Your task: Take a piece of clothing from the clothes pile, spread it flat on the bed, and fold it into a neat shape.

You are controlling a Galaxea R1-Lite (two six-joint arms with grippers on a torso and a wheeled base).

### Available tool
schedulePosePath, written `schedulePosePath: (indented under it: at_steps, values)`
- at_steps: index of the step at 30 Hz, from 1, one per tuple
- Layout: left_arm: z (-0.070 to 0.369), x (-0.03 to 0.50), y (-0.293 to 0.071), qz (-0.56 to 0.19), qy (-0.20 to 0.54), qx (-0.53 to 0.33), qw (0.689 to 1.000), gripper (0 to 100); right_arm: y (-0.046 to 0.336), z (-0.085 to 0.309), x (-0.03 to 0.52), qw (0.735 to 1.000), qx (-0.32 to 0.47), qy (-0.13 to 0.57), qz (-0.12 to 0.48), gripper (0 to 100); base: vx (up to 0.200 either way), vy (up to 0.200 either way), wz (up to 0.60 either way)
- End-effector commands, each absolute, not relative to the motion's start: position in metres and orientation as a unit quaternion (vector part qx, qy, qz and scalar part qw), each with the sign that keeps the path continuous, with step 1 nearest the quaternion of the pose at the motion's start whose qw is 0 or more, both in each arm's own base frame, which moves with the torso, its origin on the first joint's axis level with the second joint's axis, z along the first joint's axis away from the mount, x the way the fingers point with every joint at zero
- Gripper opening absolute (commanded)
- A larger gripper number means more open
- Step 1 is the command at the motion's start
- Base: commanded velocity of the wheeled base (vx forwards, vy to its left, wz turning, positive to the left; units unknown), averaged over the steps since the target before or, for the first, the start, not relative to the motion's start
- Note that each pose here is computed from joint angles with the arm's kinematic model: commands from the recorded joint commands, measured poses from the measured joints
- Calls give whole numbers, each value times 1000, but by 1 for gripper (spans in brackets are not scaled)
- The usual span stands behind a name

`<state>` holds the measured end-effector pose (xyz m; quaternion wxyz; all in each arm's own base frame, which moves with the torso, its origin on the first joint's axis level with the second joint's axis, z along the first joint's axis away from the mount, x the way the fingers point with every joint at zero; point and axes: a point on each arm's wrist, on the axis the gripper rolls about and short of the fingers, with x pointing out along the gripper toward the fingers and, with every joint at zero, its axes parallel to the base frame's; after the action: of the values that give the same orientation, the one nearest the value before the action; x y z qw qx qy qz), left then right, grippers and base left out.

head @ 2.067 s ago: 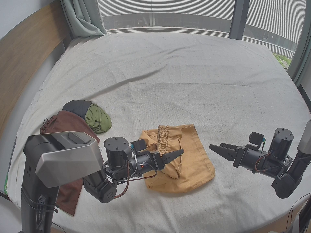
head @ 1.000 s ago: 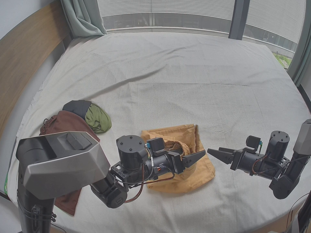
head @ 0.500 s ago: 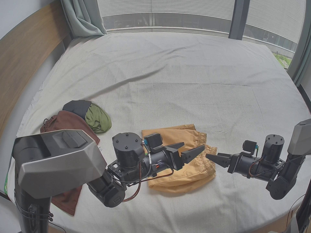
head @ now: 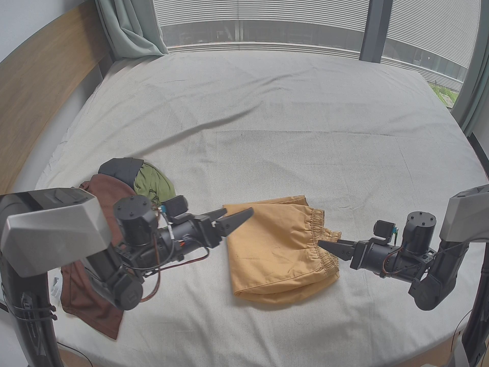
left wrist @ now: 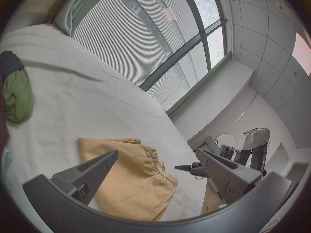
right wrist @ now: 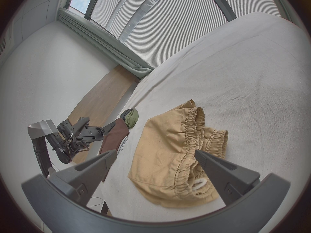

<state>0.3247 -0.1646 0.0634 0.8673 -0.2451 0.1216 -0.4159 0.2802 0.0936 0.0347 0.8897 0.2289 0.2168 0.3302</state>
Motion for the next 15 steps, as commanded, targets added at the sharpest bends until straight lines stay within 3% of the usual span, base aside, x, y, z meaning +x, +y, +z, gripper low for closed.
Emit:
schedulePosePath:
  at_steps: [1,8,15]
  values:
    - [69,313,-109,-391,130,-230,882,100,99,18,299,890,229,219,328,100,0,0,0]
    - [57,302,-89,-396,141,-178,890,100,105,24,315,901,225,187,322,100,0,0,0]
    - [51,298,-87,-395,140,-147,896,100,108,0,340,909,212,180,310,100,0,0,0]
